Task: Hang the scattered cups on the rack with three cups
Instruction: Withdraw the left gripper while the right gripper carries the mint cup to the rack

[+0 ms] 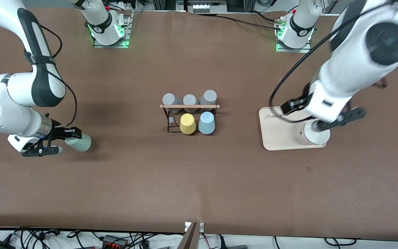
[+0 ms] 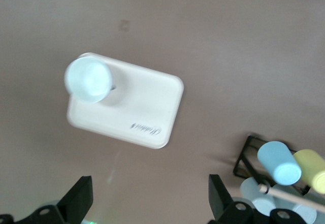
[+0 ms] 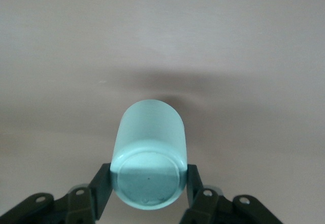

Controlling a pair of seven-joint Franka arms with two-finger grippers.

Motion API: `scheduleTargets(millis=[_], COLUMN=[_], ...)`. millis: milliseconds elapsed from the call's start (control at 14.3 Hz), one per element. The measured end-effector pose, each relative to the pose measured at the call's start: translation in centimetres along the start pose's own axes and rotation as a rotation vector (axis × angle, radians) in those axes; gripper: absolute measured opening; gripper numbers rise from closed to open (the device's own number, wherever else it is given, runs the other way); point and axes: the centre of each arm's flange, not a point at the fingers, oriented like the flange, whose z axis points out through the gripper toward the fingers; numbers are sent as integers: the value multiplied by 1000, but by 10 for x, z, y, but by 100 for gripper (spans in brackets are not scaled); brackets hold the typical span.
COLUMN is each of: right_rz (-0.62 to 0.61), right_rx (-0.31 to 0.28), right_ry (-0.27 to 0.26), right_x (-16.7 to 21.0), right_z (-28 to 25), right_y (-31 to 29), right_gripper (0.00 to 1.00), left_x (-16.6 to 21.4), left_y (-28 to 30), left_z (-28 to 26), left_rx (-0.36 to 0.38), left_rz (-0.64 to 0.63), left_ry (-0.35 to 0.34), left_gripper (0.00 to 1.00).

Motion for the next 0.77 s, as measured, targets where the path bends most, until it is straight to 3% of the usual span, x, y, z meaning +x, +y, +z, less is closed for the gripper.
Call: scheduleTargets(millis=[279, 488, 767], right_rz=[93, 147, 249], right_rx=[-3, -13, -15], right_ry=[-28, -22, -17], right_x=[-3, -17, -30], right_z=[-47, -48, -38], right_y=[-98, -180, -261], right_gripper=[63, 63, 63], left_x=[-15, -37, -30], left_y=[-14, -31, -73], left_z=[13, 38, 35], left_rx=[9, 19, 19], left_rz=[-11, 33, 103], left_ry=[21, 56, 79], left_gripper=[100, 100, 100])
